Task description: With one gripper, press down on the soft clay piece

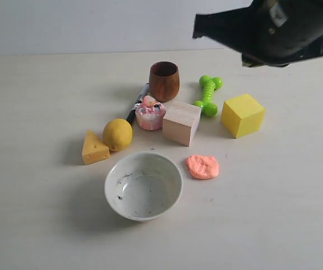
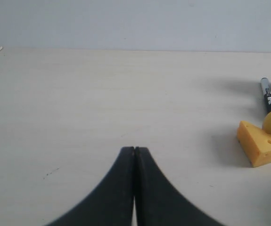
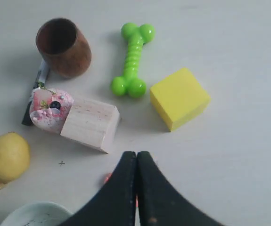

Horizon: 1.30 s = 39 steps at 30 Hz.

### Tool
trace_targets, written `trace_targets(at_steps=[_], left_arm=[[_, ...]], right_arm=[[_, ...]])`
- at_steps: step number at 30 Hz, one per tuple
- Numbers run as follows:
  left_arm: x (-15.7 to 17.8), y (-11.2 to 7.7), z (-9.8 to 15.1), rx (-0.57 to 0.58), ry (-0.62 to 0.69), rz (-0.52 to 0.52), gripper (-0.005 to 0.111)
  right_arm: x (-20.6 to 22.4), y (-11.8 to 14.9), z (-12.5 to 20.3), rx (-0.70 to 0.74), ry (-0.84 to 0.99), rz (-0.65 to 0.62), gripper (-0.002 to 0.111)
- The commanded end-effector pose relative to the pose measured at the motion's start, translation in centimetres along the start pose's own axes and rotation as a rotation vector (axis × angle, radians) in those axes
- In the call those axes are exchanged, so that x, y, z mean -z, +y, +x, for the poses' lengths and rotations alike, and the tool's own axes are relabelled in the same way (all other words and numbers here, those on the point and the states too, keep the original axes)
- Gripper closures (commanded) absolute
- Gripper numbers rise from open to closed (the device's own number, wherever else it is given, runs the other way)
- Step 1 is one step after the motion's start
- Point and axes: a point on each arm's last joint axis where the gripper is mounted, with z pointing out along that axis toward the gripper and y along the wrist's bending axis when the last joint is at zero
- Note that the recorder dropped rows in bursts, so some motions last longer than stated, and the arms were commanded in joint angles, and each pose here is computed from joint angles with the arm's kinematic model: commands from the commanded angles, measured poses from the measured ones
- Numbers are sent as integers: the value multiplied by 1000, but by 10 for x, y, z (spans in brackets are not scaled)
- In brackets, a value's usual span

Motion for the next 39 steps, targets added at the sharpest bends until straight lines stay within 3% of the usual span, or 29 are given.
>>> trace_targets(at_steps=[1,9,14,24,30,35,39], left_arm=[[0,0,0,4,-11,7,107],[0,0,0,4,-11,7,107],[0,0,0,4,-11,7,107],[0,0,0,4,-11,7,107],[0,0,0,4,-11,7,107],[0,0,0,4,-11,7,107],[0,0,0,4,-11,7,107]], right_arm=[[37,-17,-8,-56,-67,-72,107],[71,-34,-14,-99,-148,-158,107],[87,-47,-20,-42,-234,-151,107],[100,-88,-28,29,-286,52,107],[93,-122,-36,53,-286,20,107],[95,-158,-20,12,-368,-7,107],[98,-182,10,-32,-429,40,107]])
